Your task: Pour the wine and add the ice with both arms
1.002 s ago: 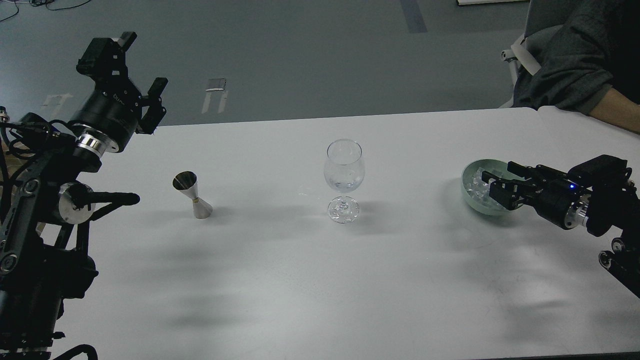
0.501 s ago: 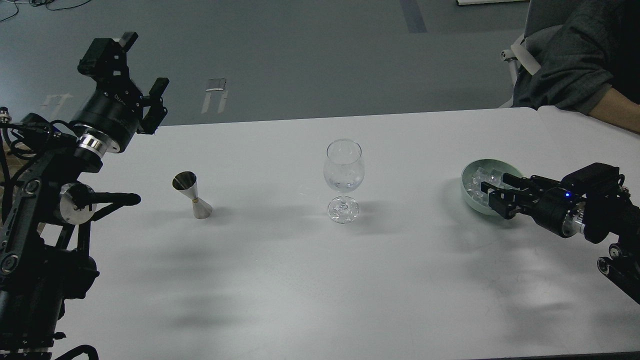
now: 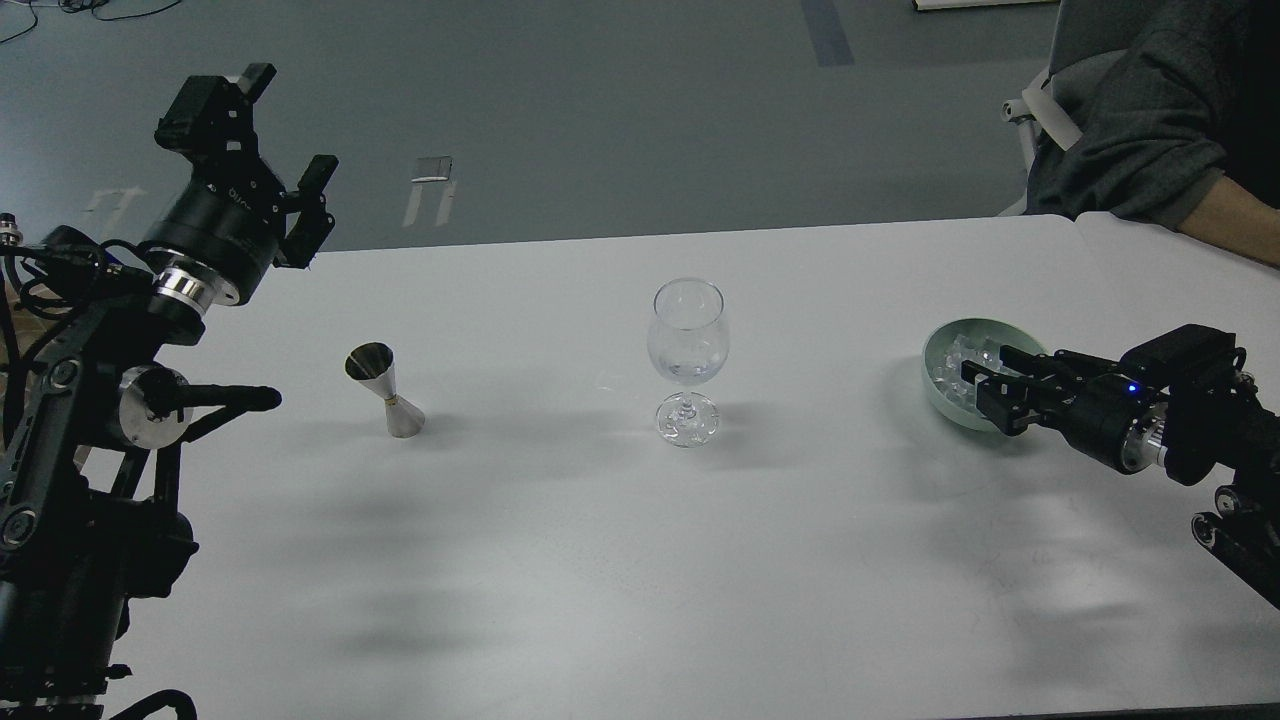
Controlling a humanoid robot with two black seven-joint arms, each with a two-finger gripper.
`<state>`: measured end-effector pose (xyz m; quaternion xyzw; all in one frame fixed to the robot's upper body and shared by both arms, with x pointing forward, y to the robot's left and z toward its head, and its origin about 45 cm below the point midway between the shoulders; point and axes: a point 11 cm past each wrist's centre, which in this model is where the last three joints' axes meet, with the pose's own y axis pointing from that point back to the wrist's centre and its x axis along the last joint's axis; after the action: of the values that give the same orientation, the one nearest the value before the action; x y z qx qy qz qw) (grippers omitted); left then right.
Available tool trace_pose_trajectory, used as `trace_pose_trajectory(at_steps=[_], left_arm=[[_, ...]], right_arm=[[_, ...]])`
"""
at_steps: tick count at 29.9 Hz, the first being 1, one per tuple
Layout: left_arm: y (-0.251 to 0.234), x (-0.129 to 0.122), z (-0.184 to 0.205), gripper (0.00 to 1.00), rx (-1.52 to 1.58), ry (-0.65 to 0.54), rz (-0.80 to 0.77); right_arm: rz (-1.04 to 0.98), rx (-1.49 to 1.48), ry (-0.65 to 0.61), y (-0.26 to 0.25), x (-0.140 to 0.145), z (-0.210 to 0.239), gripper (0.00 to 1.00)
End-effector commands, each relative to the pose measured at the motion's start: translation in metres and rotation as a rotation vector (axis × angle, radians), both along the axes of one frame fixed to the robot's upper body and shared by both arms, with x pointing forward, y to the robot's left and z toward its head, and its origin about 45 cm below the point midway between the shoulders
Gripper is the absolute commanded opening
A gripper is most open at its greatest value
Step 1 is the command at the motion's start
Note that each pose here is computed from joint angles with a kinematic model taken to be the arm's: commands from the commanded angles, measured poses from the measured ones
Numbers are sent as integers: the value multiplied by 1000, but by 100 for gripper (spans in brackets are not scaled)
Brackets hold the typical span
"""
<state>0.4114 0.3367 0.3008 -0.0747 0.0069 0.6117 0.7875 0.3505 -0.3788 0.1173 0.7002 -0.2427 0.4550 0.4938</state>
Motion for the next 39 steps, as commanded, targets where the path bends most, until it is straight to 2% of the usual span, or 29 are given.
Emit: trace_pose_trajectory(at_steps=[1,5,6,7,8,11,12,14,15,20,24,30,32,33,38,39], left_arm=[[0,0,0,98,0,0,0],[0,0,0,98,0,1,0],[-1,0,0,98,-3,0,-1],[-1,0,0,98,-3,0,-1],[-1,0,0,98,-3,0,-1],[-2,0,-1,98,-6,2,-3],[-2,0,-1,98,-6,0,-3],[-2,0,-1,98,-6,0,-3],[-2,0,0,98,-5,0,-3],[-2,0,0,98,-5,-1,-4],[-3,0,2,98,-5,-5,-6],[-4,1,2,98,-6,-7,-7],[-5,1,2,98,-10,-6,-8],[-5,1,2,98,-11,-6,-8],[-7,1,1,98,-11,-7,-11],[-7,1,1,98,-11,-7,-11]], right_arm=[[2,1,0,1,0,0,49],[1,-1,2,0,0,-1,41],[0,-1,5,0,-1,-1,36],[0,-1,5,0,-1,-1,36],[-1,-3,8,-1,-2,-2,29],[3,1,11,2,-1,-1,19],[3,-1,9,1,-1,-1,11],[6,2,7,3,0,0,6],[7,4,4,3,1,1,0],[25,11,-10,7,2,8,0],[51,-9,-53,-1,2,37,0],[117,-21,-144,-7,6,123,0],[156,-3,-183,4,11,166,0],[156,-3,-183,4,11,166,0],[243,-9,-290,39,37,250,0],[243,-9,-291,40,37,250,0]])
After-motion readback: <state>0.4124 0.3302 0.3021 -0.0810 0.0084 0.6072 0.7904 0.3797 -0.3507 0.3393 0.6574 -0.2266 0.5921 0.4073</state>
